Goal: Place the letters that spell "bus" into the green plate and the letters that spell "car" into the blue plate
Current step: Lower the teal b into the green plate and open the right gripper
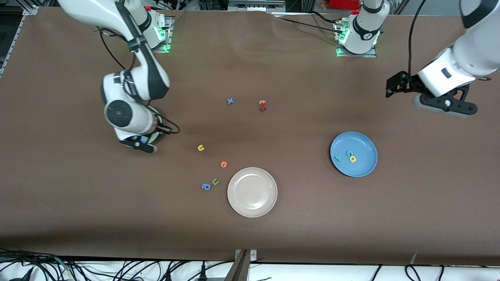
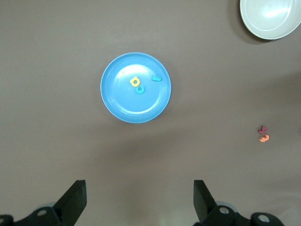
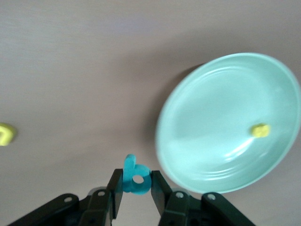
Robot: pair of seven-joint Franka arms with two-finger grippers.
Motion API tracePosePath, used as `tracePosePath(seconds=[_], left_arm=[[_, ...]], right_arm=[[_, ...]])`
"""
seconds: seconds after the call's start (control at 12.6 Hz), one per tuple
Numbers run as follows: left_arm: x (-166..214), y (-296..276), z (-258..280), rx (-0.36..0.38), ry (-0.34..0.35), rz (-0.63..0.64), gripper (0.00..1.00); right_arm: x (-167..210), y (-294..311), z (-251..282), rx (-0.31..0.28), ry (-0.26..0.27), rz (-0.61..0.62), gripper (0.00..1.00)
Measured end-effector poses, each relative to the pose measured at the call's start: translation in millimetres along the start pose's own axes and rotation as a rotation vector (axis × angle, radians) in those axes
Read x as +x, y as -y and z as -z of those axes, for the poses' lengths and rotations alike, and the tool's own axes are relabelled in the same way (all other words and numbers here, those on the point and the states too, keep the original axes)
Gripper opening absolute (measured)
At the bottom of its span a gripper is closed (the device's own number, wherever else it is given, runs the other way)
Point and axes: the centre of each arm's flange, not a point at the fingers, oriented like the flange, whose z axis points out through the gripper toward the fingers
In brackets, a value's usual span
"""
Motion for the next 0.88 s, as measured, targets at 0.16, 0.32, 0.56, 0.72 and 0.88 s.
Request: tracePosePath(seconds=[0.16, 0.32, 0.56, 0.72, 0.88], left_arm=[[-13, 8, 5, 0.043, -0.018, -0.003, 1.00], [-16, -3, 20, 0.073, -0.054, -0.025, 1.00], [-19, -19, 33, 0.080, -0.049, -0.049, 1.00], [-17, -19, 36, 0.078, -0.040, -0.042, 1.00], [-14, -18, 35, 0.076, -0.036, -0.017, 1.00]], right_arm=[[1, -40, -27, 0.000, -0.002, 0.050, 0.31], [-8, -67, -68, 0.013, -0.042, 0.096, 0.31], [-16, -91, -95, 0.004, -0.034, 0.145, 0.31], [-13, -99, -93, 0.005, -0.037, 0.160, 0.38], [-12, -99, -87, 0.011, -0.046, 0.159, 0.62]])
